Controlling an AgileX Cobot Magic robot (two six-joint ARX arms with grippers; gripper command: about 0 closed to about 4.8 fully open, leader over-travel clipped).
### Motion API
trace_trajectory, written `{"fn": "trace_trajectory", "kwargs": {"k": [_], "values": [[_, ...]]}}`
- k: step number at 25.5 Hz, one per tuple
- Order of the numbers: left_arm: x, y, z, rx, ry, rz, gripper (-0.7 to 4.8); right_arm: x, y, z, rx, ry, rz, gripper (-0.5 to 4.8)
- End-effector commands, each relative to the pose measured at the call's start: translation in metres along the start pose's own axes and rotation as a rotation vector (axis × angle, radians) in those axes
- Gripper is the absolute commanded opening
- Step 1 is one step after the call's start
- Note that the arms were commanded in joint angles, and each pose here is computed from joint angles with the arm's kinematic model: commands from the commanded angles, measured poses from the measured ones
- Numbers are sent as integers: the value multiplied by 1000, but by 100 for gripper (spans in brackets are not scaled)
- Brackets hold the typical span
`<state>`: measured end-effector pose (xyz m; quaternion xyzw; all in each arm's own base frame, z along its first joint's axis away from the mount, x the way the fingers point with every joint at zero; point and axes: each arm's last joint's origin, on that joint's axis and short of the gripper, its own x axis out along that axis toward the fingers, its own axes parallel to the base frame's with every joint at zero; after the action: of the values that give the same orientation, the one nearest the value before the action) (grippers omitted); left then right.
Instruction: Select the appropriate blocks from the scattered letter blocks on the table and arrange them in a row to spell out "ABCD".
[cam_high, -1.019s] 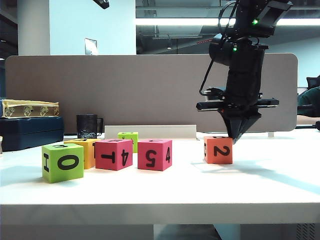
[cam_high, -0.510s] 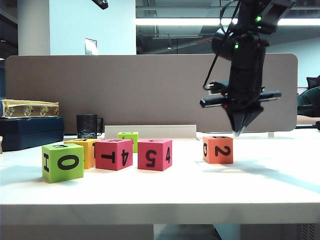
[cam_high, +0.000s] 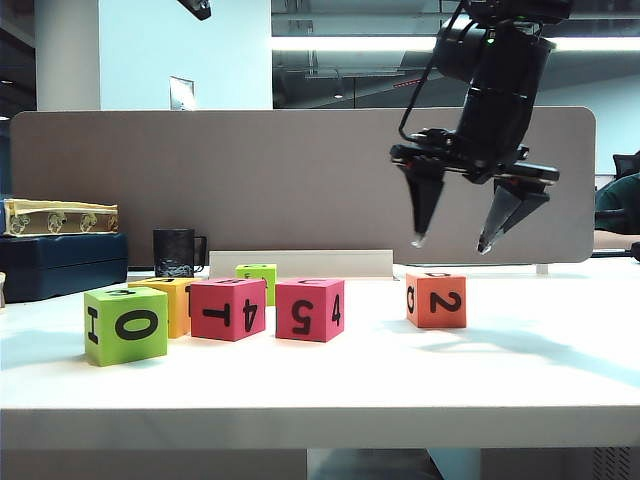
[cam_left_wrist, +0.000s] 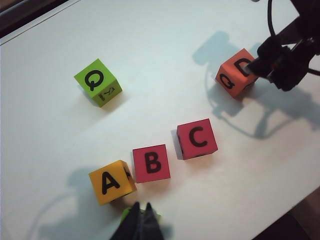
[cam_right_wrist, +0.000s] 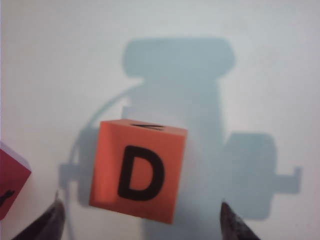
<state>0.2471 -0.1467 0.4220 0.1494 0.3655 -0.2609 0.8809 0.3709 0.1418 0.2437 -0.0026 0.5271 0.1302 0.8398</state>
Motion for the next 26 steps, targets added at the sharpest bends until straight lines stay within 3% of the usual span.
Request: {"fn": "trace_trajectory", "kwargs": {"k": [1, 13, 15, 18, 20, 26], "values": [[-2, 0, 1, 3, -16, -3, -6, 7, 8, -1, -7, 15, 19, 402], [-2, 0, 1, 4, -9, -3, -6, 38, 9, -3, -13, 46, -3, 408], [-2, 0, 1, 4, -9, -3, -6, 39, 9, -2, -13, 39, -1, 372], [-2, 0, 1, 4, -9, -3, -6, 39, 9, -2, -13, 34, 0, 256], [-2, 0, 1, 4, -9, -3, -6, 39, 9, -1, -14, 27, 1, 205], [-2, 0, 1, 4, -9, -3, -6, 37, 11, -2, -18, 32, 9, 206]]}}
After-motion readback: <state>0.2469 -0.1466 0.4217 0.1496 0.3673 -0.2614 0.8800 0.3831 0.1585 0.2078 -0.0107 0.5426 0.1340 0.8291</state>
